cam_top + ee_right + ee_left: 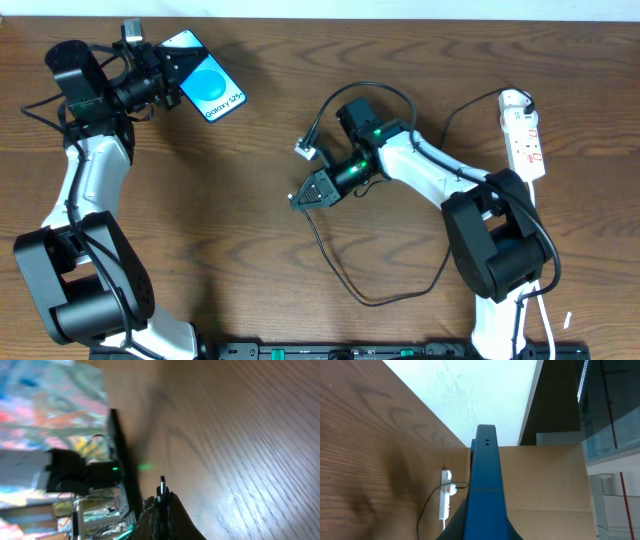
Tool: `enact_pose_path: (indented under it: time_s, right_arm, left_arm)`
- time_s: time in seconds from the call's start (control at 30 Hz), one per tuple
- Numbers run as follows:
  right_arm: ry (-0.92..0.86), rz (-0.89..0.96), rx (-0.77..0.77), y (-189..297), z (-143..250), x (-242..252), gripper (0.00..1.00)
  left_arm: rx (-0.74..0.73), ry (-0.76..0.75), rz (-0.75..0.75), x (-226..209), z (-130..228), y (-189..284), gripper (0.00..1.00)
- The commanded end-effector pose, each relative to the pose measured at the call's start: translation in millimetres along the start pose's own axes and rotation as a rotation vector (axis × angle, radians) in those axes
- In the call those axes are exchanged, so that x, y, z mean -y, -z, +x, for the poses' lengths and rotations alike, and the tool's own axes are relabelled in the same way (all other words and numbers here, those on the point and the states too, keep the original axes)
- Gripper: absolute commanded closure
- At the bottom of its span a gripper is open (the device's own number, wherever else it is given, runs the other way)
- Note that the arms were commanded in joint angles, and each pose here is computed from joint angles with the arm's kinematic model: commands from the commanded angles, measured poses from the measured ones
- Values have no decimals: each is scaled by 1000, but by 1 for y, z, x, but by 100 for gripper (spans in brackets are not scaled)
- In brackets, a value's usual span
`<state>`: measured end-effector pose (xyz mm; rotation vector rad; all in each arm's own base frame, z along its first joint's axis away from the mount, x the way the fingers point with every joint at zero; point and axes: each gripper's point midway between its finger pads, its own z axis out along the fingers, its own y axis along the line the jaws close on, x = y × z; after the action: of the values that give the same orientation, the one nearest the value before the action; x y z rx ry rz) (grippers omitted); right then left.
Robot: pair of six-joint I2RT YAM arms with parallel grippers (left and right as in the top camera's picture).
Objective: Plug charger to phone and switch on socket
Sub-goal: 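Lift the cable connector with the right gripper toward the phone's bottom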
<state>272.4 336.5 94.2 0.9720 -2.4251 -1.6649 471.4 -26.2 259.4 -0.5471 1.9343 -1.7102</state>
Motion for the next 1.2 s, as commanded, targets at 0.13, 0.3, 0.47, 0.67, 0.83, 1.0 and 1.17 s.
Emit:
enact_pose_path:
  time_s: [0.13,0.3,0.47,0.67,0.83,1.0,1.17]
  right_arm:
    - [245,-219,95,17,-19,-35,99]
    - [379,-346,170,32,-39,-56,99]
    - [404,-355,191,38,-58,-61,99]
    - [475,-372,210,48,-79,-77,99]
    - [491,-370,220,53,-88,-86,99]
    - [458,-360,225,53,-91,-85,99]
    - [355,-304,266,52,-103,-76,99]
  left_arm:
    - [-2,-108,23,21,0,2,93]
    - [-7,-189,40,27,1,2,93]
    - [-63,-287,90,41,13,-2,93]
    - [-105,-343,104,44,28,-19,93]
    - [-142,-393,132,52,42,-33,93]
    - [-160,-400,140,54,49,-39,93]
    - [-163,-445,161,61,52,-42,93]
